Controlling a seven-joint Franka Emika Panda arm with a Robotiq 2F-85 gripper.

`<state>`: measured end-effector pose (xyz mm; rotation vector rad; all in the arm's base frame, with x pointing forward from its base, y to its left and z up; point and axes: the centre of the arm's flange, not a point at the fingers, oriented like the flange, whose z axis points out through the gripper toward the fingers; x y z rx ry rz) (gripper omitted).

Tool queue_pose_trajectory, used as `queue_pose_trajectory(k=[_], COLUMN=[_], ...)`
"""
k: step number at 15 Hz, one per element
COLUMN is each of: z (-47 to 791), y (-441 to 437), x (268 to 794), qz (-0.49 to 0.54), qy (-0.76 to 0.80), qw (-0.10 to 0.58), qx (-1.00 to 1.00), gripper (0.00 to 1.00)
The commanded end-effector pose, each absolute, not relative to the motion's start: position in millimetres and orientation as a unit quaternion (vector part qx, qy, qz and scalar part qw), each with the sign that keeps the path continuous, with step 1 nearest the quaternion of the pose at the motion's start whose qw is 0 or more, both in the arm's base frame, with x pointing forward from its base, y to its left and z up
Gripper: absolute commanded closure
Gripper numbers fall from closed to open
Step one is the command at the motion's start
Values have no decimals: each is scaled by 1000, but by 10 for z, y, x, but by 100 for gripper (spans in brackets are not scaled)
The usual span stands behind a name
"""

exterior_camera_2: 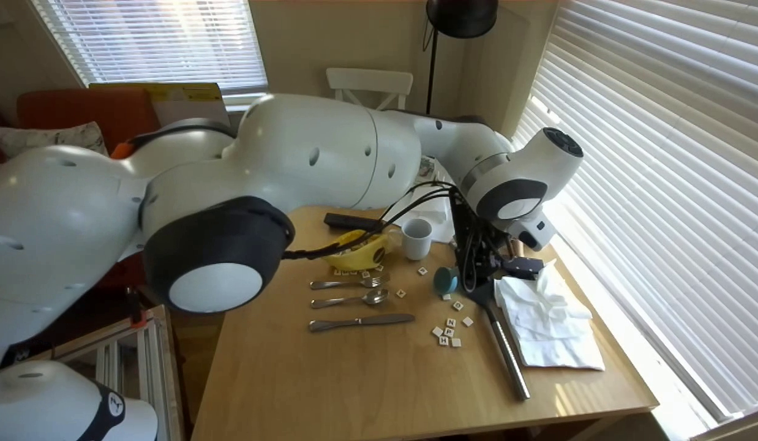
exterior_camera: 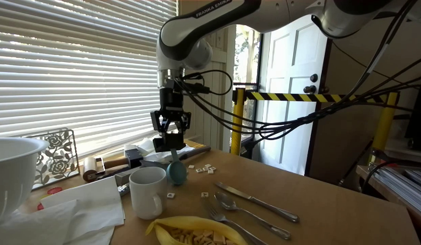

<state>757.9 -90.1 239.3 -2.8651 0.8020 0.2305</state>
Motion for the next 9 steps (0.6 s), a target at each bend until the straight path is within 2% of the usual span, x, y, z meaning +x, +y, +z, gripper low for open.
queue_pose_trajectory(k=[1,9], z=[2473,2643], y=[-763,-688], x=[6785,6359], qz=[103,74], qy=[266,223], qw=[86,137], qx=[-955,-962], gripper=[65,65])
